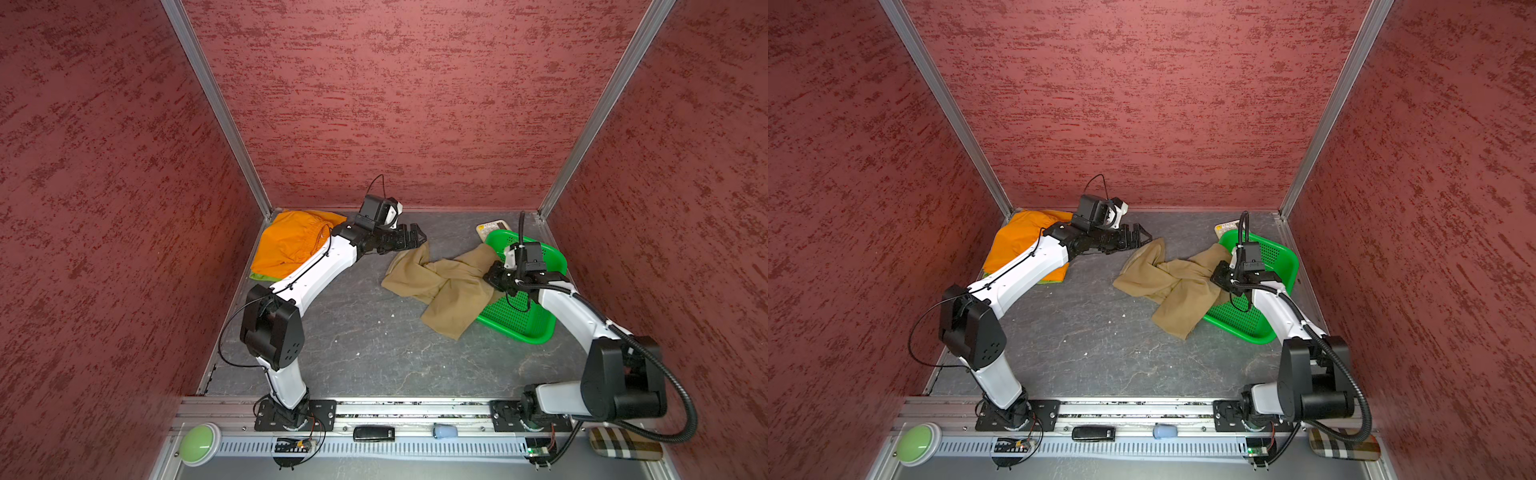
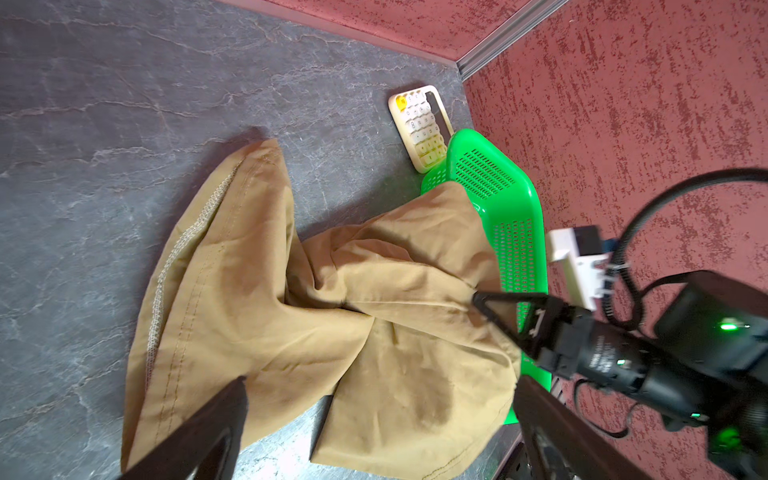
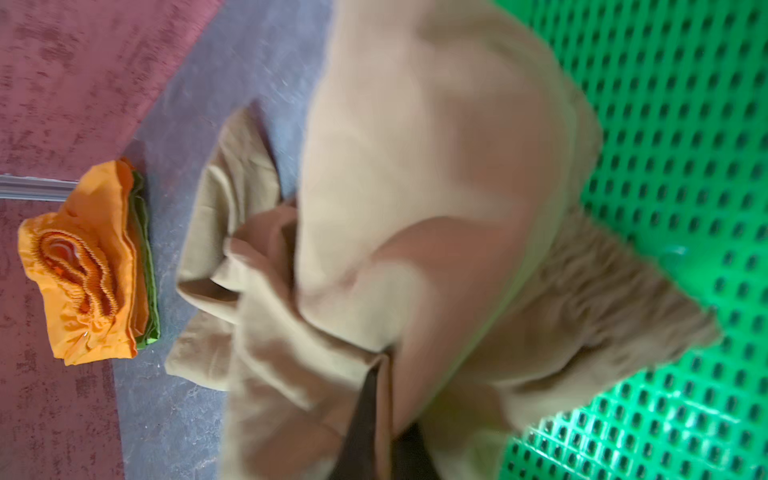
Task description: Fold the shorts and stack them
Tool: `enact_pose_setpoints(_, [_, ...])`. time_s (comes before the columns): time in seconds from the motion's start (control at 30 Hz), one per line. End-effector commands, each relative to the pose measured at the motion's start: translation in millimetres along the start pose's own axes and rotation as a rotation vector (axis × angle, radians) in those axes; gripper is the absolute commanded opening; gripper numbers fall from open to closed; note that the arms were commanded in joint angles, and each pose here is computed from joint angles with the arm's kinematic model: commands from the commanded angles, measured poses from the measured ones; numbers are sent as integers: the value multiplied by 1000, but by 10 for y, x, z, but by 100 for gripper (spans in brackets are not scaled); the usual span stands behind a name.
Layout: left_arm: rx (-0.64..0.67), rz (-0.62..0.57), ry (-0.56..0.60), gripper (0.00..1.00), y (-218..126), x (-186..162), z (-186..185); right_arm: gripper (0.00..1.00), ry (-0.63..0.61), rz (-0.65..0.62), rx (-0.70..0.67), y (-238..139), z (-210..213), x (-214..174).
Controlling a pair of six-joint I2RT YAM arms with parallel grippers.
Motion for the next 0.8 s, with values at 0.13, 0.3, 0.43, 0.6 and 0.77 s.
enact_pose_setpoints(0.13, [-18, -43, 25, 99, -166, 161, -132, 0, -165, -311, 280, -1005, 1314, 986])
enact_pose_setpoints(0.3, [-5, -99, 7, 99, -388, 285, -49, 0, -413, -258, 591, -1149, 2707, 716])
enact_pose_setpoints(0.43, [42, -198, -72, 99, -739, 409, 262, 1, -432, -108, 605, -680, 2910, 478])
enact_pose_setpoints(0.6, [58, -303, -145, 99, -1132, 447, 589, 70, -391, 142, 271, 155, 2252, 163])
enact_pose_setpoints(0.77, [42, -248, -165, 99, -1014, 356, 637, 99, -413, 91, -18, 252, 1581, 145])
Point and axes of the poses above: each gripper's point midway between its finger pads, its own y axis out along the fingers, its own z axis along the line the jaws close on, x = y × z, the point moved 1 cm from there along -y, back along the fingers, and after that the axes turned 3 degrees about -y, right-handed, at the moved point
